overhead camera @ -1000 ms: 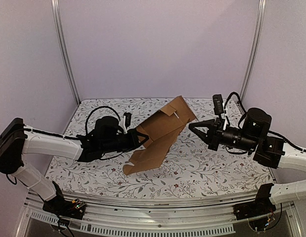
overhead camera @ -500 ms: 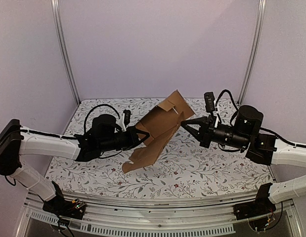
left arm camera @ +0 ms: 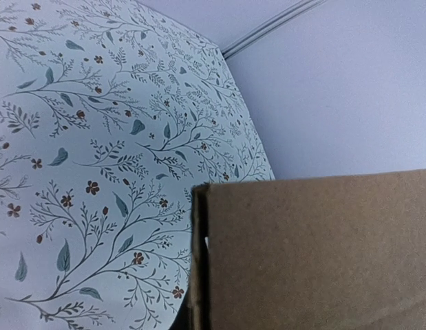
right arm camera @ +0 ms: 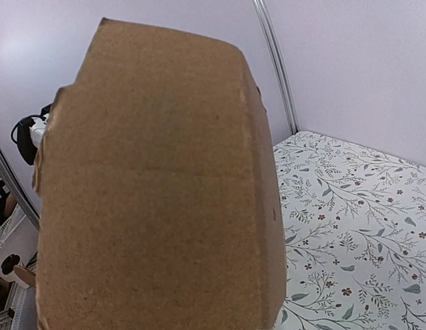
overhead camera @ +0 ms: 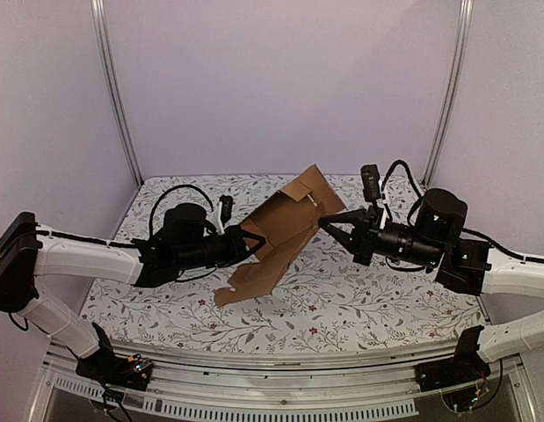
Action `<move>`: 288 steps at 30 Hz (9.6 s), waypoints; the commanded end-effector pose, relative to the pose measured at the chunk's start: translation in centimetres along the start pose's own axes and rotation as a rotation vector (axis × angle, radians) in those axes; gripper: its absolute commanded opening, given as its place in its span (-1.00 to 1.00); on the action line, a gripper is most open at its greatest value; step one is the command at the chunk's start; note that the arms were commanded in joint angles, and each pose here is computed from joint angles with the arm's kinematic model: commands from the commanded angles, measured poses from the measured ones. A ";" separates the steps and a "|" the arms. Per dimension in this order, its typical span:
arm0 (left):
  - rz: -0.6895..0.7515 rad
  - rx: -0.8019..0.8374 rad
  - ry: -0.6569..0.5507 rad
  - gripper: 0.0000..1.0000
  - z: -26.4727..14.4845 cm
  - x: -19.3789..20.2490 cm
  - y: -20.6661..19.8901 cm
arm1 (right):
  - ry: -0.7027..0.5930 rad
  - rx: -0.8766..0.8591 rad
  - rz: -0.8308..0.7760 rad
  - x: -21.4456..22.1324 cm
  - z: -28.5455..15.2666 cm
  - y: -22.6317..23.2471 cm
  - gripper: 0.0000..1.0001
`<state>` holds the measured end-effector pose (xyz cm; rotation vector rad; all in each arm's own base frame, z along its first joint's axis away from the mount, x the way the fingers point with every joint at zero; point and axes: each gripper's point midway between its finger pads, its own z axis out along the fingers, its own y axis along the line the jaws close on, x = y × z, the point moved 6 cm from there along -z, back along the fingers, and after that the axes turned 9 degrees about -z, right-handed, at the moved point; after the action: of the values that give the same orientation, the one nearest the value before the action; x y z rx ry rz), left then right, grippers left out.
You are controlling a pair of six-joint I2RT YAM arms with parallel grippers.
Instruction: Fold the paper box
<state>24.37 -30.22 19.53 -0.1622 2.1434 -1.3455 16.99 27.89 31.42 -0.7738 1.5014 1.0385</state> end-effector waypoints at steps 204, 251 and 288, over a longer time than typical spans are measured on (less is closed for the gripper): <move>0.447 -0.607 -0.293 -1.00 -3.9 -0.1 0.6 | 0.305 0.802 -0.380 8.4 10.9 -0.9 -1.00; 0.530 -0.504 -0.069 0.38 -12.3 0.3 -1.1 | 0.390 0.552 -0.335 13.7 11.5 -9.0 -1.00; 0.362 -0.208 0.182 -0.90 3.0 -1.6 0.3 | 0.235 0.165 -0.378 22.2 13.4 -11.3 -1.00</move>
<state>26.15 -30.60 19.12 0.2620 2.3375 -0.9002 27.98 36.93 7.73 -1.0508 1.5409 0.5474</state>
